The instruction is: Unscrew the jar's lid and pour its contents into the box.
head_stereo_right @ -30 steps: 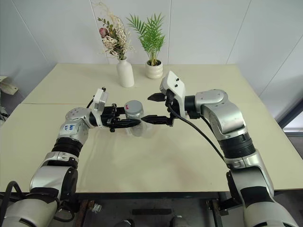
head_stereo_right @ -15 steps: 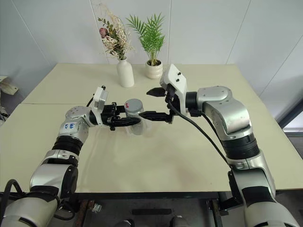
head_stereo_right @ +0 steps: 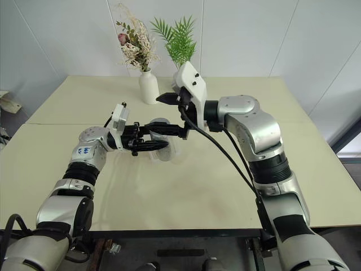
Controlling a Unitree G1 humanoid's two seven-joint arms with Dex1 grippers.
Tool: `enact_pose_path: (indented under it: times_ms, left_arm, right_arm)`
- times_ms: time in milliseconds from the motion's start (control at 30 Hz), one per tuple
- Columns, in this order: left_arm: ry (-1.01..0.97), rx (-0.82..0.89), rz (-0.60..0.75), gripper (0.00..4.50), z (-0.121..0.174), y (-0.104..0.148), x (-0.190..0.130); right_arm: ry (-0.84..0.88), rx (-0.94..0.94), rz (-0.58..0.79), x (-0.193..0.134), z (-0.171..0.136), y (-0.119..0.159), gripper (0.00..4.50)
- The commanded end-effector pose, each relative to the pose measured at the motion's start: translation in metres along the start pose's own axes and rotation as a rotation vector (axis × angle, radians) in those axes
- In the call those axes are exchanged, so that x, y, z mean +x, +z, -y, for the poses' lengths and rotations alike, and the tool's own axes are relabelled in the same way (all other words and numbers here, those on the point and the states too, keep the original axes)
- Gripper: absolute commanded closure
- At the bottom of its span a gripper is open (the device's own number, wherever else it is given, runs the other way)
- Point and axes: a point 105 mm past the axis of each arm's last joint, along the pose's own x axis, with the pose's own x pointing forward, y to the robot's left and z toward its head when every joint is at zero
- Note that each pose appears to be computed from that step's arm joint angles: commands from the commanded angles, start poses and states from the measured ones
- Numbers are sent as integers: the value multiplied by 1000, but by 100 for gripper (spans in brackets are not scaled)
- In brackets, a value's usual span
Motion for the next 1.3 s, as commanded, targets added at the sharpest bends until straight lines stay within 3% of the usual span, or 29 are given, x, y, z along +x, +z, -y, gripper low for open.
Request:
enact_pose_path:
  times_ms: [33, 967, 1300]
  left_arm:
    - [-18, 55, 19, 225, 0, 13, 1]
    - [-28, 64, 18, 225, 1, 14, -2]
    - [-34, 53, 8, 225, 3, 13, -4]
  right_arm:
    - [-4, -44, 27, 4, -1, 11, 0]
    - [57, 25, -34, 11, 6, -20, 0]
    - [98, -7, -31, 9, 8, -17, 0]
